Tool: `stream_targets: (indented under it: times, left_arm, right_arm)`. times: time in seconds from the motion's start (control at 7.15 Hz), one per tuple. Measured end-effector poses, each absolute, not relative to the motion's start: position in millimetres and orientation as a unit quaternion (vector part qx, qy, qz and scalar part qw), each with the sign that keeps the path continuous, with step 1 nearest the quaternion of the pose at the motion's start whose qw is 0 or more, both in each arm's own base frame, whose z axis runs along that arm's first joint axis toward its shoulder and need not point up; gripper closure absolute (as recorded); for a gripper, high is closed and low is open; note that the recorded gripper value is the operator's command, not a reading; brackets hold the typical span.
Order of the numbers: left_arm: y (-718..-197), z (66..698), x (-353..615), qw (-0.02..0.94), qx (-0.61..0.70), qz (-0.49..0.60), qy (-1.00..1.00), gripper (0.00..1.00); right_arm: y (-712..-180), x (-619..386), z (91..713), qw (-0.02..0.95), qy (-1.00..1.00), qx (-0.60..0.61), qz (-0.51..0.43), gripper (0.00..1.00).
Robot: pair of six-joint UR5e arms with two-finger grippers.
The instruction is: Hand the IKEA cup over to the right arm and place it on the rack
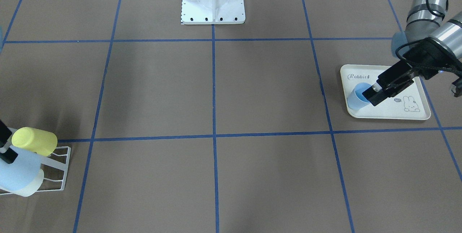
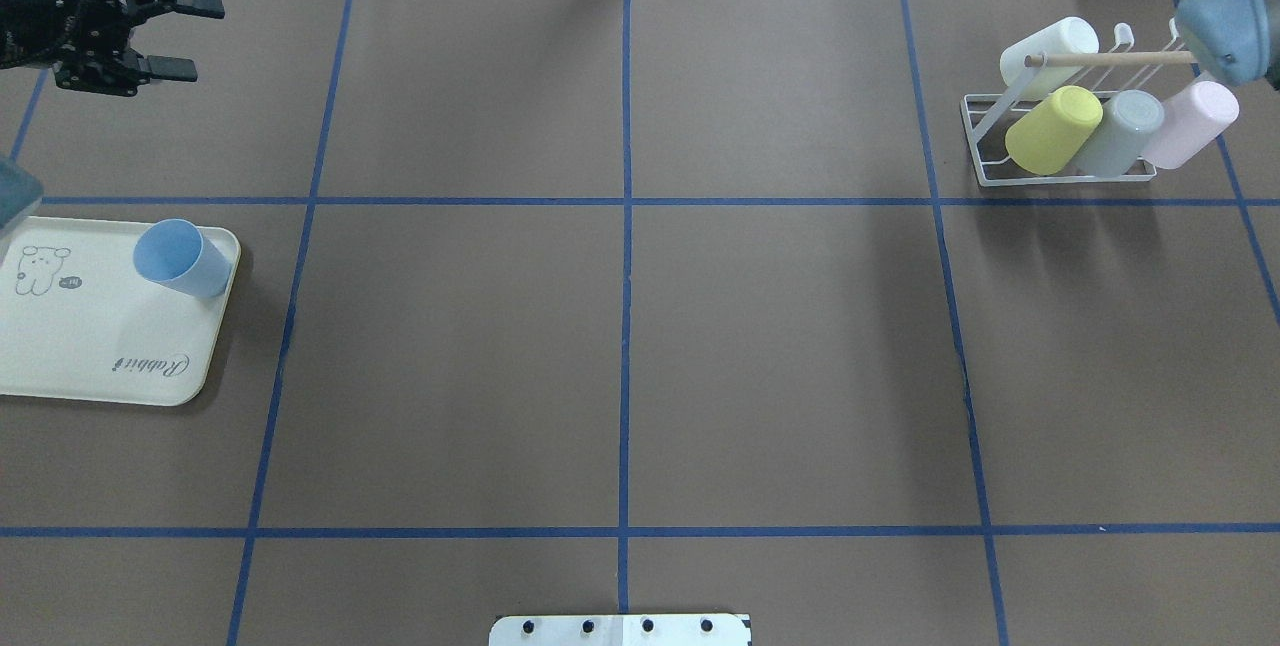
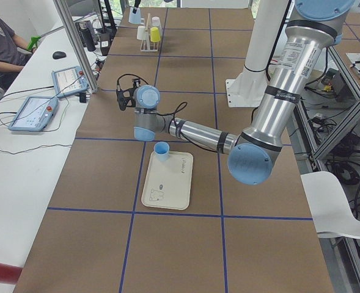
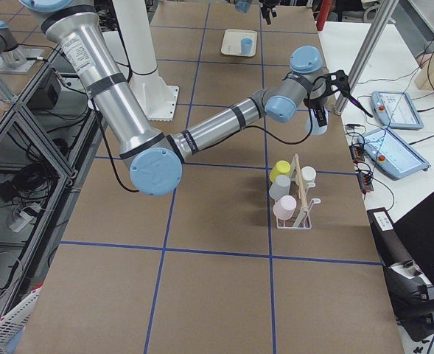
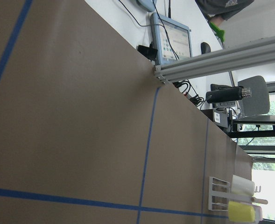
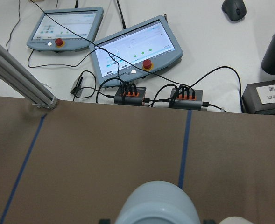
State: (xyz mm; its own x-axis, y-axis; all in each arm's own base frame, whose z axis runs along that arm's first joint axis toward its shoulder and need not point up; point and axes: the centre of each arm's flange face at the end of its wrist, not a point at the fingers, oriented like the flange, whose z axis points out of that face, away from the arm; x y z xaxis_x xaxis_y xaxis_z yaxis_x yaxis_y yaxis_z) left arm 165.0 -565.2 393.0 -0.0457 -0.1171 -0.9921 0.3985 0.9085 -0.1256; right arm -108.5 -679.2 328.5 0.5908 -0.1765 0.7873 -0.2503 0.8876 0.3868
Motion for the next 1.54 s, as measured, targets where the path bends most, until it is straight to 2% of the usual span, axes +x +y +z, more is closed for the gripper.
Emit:
stream_targets:
  times: [0.56, 0.98, 1.54]
  left_arm:
    - [-577, 434, 143, 0.745, 0.154, -0.164, 0.627, 0.0]
    - [-574, 440, 142, 0.749, 0.156, -0.166, 0.622, 0.0]
    - [-573, 439, 142, 0.748, 0.156, -0.165, 0.623, 0.0]
  right_arm:
    - [-740, -62, 418, 0.895, -0.411, 0.17, 0.008, 0.76]
    - [-747, -66, 455, 0.904, -0.403, 0.141, 0.006, 0.76]
    - [-740, -69, 471, 0.898, -0.422, 0.121, 0.0, 0.75]
